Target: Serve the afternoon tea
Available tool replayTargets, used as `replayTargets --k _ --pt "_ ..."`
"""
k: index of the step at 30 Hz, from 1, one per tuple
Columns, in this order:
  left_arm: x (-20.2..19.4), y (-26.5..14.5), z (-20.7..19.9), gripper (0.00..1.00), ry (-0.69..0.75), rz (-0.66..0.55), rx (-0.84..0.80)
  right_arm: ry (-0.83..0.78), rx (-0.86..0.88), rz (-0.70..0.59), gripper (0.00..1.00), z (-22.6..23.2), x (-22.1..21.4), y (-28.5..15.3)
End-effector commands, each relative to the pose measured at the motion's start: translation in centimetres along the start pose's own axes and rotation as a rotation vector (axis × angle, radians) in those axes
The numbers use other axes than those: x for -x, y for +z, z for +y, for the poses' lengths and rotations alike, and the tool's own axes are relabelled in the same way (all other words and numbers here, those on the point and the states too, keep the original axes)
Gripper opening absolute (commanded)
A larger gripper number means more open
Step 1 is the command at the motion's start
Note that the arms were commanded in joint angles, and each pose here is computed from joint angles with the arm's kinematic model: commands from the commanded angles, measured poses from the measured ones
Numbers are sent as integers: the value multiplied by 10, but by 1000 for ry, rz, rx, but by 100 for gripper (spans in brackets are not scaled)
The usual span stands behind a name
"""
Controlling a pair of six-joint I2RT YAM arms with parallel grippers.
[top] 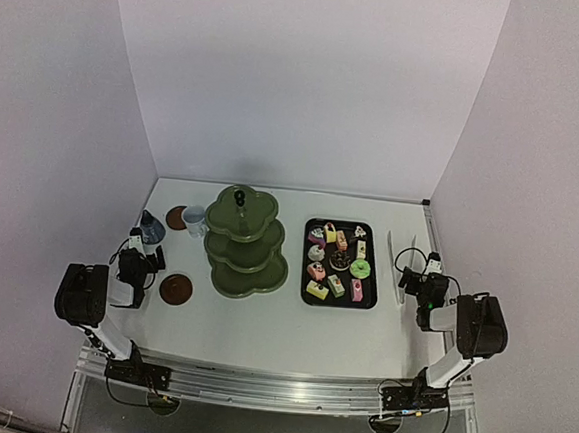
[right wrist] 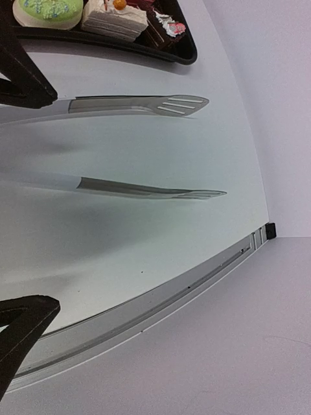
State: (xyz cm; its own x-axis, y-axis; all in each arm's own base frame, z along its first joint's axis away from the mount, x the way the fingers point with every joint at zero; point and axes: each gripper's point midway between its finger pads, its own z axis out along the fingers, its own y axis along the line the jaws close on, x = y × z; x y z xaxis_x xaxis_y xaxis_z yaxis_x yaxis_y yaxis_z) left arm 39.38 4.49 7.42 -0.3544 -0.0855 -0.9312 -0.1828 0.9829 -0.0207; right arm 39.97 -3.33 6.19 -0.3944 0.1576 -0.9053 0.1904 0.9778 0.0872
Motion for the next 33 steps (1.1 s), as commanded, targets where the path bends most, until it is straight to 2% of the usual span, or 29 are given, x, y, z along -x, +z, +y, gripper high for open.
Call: replayTargets --k 1,7,10,14,19,22,26,29,33 --pt "25 4 -2 100 -20 -75 -14 -3 13 -45 98 2 16 3" --pt "26 3 -2 100 -20 -80 -12 47 -127 -50 98 -19 43 -5" --pt "30 -1 -2 100 -16 -84 -15 51 -140 -55 98 -19 65 -13" --pt "59 -8 1 100 -27 -58 13 53 -98 -61 98 -8 97 -26" --pt "87 -22 13 100 -74 5 87 69 -47 194 98 10 107 -28" --pt "108 -45 10 100 -126 -48 58 75 -65 277 98 13 103 -33" --pt "131 -74 -11 100 -165 -112 -80 26 -104 371 98 23 89 -41" --pt "155 -97 -44 100 -134 -138 -278 33 -107 513 98 33 71 -45" --pt "177 -108 -63 100 -157 -72 -386 19 -134 706 98 43 44 -45"
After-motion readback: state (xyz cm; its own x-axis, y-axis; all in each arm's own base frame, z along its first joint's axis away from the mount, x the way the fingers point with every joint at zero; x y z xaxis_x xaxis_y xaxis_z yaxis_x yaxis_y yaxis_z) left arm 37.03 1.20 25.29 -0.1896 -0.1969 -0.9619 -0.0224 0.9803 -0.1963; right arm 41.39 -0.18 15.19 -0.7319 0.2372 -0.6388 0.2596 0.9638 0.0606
